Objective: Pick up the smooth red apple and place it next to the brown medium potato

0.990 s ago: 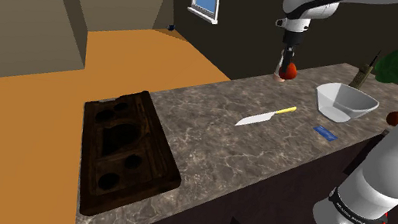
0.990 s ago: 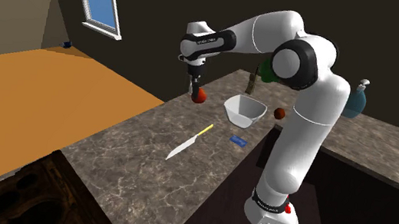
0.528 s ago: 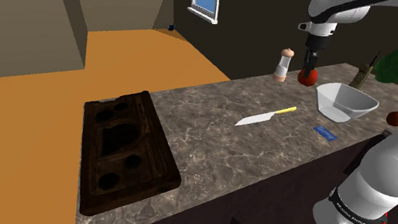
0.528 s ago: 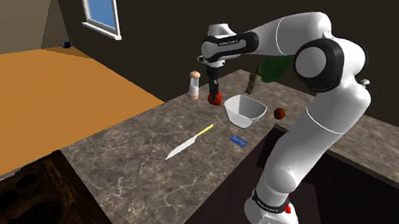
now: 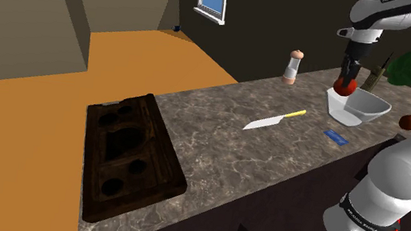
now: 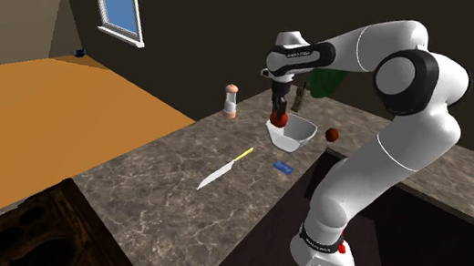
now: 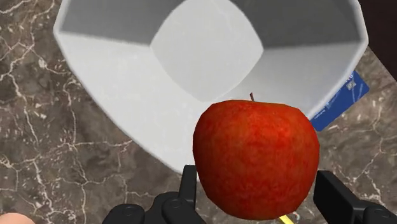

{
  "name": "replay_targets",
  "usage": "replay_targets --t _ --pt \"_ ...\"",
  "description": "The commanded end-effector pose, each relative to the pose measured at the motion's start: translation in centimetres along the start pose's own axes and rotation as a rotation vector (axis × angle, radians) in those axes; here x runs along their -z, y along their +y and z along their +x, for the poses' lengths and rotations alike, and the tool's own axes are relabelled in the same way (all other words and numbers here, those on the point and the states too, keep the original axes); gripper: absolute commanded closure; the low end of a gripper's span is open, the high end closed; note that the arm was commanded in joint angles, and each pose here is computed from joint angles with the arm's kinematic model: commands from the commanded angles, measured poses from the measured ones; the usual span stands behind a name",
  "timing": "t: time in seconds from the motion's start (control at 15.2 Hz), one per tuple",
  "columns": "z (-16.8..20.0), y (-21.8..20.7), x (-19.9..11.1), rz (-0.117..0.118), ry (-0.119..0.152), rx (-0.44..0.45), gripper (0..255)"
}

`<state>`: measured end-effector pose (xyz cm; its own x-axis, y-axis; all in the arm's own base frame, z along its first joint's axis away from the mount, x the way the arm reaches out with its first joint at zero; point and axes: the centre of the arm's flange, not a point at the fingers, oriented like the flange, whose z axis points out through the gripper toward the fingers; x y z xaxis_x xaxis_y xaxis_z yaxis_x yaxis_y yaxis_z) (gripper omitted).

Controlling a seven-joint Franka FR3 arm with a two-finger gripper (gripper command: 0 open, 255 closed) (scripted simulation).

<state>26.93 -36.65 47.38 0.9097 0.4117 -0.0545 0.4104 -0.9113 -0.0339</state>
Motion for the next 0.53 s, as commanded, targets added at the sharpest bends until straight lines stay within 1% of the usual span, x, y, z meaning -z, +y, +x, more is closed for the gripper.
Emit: replay_targets --t 0.0,0.46 --pt "-2.5 -0.3 -0.1 0.0 0.0 0.001 255" --pt "-11.7 -1.0 -0.6 0.0 0.0 0.001 255"
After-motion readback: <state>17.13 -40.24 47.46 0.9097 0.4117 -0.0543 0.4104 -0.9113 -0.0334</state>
